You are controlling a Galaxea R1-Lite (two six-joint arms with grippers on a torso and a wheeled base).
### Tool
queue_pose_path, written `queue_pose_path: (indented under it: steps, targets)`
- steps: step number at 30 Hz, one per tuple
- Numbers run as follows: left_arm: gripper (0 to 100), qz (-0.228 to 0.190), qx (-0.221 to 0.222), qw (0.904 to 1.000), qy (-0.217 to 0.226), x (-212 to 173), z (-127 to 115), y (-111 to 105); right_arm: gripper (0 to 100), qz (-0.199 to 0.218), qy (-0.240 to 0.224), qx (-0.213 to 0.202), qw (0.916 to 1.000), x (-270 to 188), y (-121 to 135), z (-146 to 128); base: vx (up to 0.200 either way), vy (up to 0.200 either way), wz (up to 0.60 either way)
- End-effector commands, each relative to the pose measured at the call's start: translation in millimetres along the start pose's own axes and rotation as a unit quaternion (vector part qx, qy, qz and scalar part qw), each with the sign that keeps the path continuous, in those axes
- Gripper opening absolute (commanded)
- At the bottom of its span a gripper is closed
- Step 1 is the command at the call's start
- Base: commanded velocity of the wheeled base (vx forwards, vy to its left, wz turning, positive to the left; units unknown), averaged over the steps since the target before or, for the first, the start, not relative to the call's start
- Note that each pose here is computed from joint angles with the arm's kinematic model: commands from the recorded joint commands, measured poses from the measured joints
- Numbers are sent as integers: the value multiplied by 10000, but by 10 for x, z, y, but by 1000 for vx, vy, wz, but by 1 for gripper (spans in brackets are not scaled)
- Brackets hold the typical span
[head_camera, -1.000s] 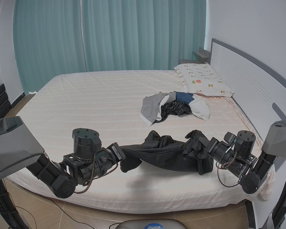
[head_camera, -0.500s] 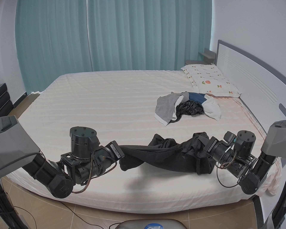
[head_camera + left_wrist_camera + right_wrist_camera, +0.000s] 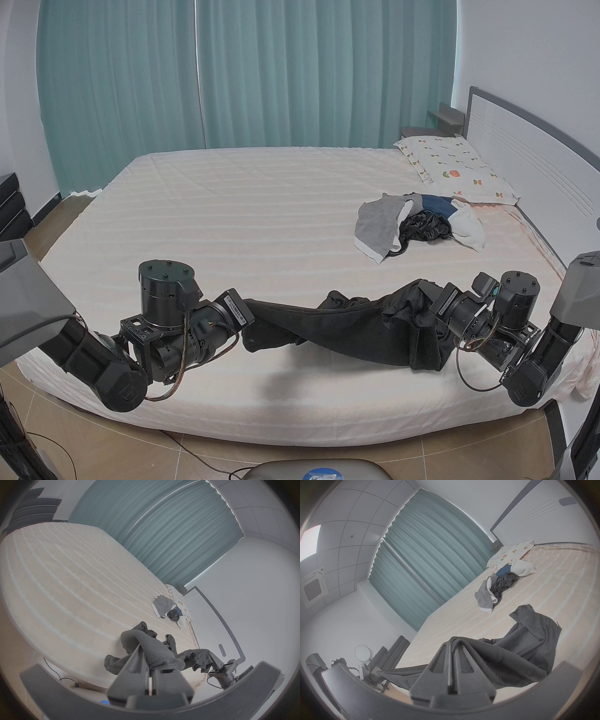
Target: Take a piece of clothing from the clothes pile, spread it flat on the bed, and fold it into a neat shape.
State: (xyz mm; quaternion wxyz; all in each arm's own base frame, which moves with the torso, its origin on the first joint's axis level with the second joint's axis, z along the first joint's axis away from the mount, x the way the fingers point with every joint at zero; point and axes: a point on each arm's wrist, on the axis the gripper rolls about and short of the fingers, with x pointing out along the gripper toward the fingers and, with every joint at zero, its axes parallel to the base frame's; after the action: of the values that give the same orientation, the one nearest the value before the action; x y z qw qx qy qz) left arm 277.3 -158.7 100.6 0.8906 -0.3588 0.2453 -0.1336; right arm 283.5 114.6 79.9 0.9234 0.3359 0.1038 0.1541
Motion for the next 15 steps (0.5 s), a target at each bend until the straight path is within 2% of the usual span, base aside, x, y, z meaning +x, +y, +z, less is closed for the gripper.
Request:
queue_pose_path:
  steps: [1,15]
  targets:
    - [0,-5,-11,10000,-33,-7,19,-1,0,42,-50,3,10000,-5,15,14,0,200,0]
    - [0,6,-20,10000,-80,-20,50,10,0,160,-151,14,9998,-15,48,51,0,200,0]
